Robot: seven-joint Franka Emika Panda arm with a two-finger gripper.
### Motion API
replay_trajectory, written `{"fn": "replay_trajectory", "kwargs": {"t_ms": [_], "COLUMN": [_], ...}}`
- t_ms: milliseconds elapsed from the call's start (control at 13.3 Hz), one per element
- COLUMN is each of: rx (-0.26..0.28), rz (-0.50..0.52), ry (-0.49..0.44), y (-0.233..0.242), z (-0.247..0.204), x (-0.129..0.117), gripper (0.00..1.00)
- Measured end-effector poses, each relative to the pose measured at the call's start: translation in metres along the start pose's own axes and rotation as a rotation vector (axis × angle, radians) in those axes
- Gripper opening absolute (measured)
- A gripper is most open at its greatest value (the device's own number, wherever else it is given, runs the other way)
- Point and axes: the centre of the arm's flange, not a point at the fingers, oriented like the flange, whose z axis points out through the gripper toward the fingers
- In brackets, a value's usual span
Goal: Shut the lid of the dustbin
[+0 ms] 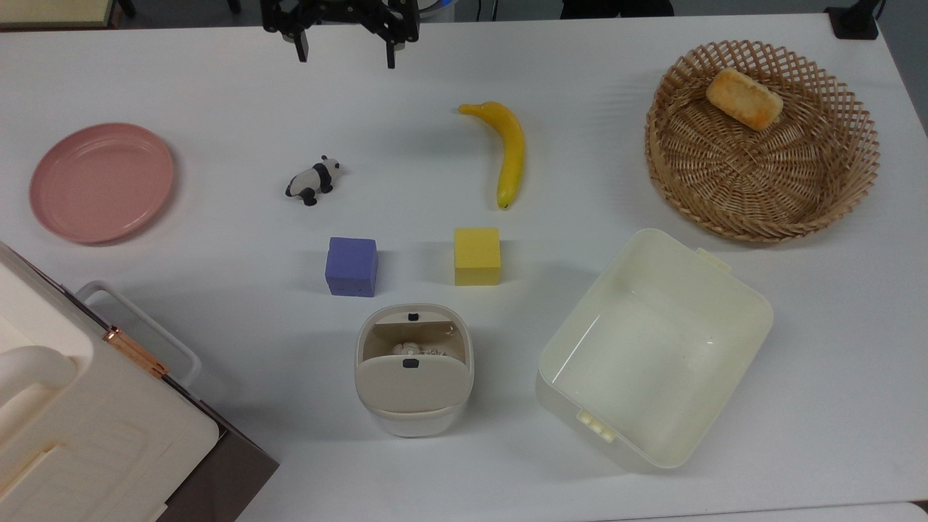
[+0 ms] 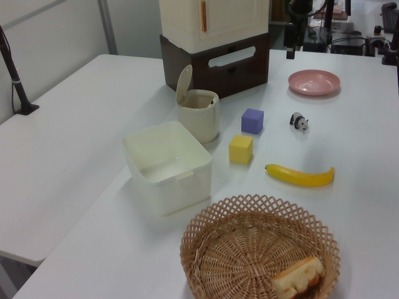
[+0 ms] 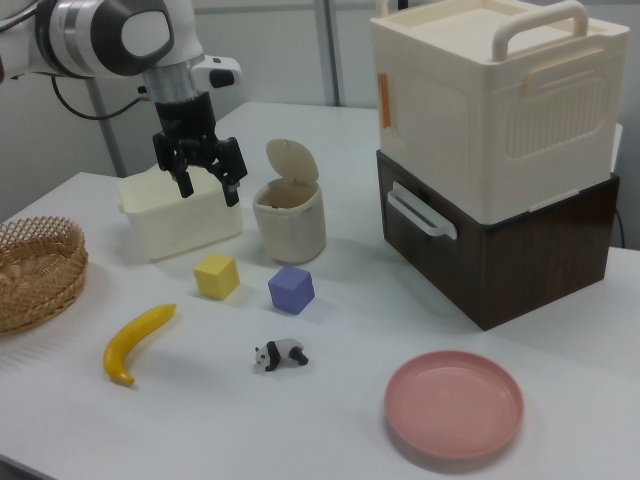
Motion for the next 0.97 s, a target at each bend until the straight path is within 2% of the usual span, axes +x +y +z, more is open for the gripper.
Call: {"fn": "replay_trajectory", "kwargs": {"t_ms": [975], "rx": [0.001], "rz": [-0.002], "ry": [-0.008], "y": [-0.0011], "z": [0.0042], "x": [0.0013], "gripper": [1.0]}}
